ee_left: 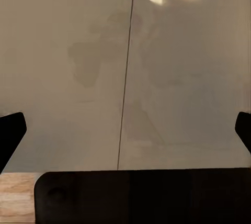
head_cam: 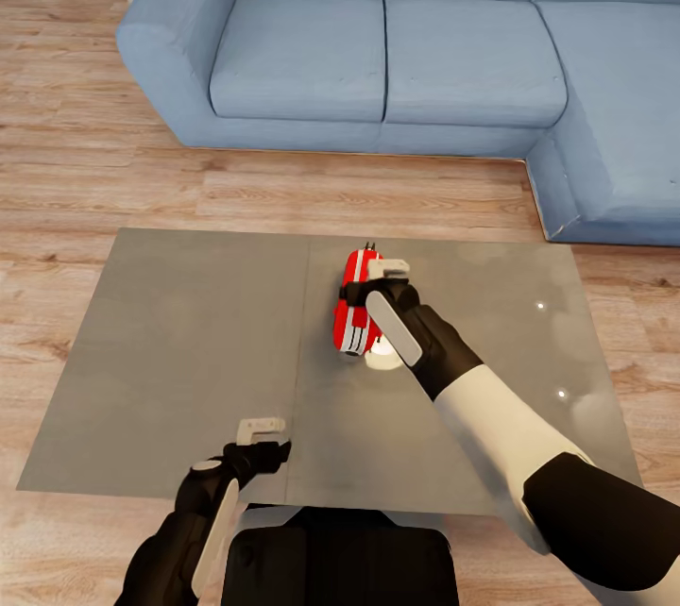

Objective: Turn on the radio receiver that's on the table in the living room.

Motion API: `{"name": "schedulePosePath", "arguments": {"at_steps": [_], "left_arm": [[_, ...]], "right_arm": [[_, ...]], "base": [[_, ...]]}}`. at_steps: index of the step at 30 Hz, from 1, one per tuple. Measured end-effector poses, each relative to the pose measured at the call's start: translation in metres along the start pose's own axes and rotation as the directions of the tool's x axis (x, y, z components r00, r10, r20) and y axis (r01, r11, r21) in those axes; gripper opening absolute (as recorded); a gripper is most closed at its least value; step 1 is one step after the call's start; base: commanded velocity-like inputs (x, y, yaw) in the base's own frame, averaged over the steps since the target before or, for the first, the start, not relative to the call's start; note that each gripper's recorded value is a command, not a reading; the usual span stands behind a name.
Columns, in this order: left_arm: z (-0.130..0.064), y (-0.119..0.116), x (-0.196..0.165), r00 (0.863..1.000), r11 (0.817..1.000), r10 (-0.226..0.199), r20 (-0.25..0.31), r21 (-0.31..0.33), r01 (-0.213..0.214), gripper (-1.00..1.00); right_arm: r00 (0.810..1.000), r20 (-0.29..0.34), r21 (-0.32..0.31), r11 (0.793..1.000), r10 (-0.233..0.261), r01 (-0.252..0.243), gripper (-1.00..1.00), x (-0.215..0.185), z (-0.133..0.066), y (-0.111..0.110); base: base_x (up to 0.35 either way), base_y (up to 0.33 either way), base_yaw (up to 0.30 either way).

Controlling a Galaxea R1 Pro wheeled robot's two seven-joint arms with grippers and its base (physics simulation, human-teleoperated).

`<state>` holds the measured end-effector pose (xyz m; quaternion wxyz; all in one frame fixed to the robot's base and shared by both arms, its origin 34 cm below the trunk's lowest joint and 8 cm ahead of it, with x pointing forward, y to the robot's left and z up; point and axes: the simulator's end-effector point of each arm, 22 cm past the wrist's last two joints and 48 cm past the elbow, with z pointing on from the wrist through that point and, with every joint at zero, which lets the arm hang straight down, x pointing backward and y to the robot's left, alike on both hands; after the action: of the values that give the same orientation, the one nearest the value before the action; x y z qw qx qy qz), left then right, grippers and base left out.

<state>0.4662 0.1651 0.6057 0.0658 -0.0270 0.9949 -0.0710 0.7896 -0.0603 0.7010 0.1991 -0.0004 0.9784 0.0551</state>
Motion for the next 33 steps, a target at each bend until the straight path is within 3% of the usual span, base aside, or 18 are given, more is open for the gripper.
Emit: {"name": "schedulePosePath", "arguments": {"at_steps": [6,7,8,17,30,33], "left_arm": [[0.0,0.0,0.001,1.0,1.0,-0.001,-0.003,0.0,0.001,1.0],[0.0,0.0,0.001,1.0,1.0,-0.001,-0.003,0.0,0.001,1.0],[0.0,0.0,0.002,1.0,1.0,-0.001,-0.004,0.0,0.001,1.0],[0.001,0.001,0.003,1.0,1.0,-0.001,-0.007,0.0,0.001,1.0],[0.001,0.001,0.003,1.0,1.0,-0.001,-0.007,-0.001,0.001,1.0],[0.001,0.001,0.003,1.0,1.0,-0.001,-0.007,-0.001,0.001,1.0]], "right_arm": [[1.0,0.001,0.006,1.0,-0.012,0.012,1.0,-0.006,-0.007,0.001],[0.998,-0.008,0.018,0.998,-0.066,0.066,1.0,-0.019,-0.028,0.006],[0.998,-0.001,0.023,0.998,-0.067,0.067,1.0,-0.023,-0.032,0.006],[0.998,0.003,0.034,0.997,-0.063,0.063,1.0,-0.026,-0.034,0.003],[0.998,0.016,0.046,0.998,-0.053,0.052,1.0,-0.029,-0.033,-0.003],[1.0,0.021,0.055,0.998,-0.017,0.016,1.0,-0.033,-0.032,-0.013]], "base": [[0.0,0.0,0.0],[0.0,0.0,0.0],[0.0,0.0,0.0],[0.0,0.0,0.156],[0.0,0.0,0.011],[0.0,0.0,0.0]]}}
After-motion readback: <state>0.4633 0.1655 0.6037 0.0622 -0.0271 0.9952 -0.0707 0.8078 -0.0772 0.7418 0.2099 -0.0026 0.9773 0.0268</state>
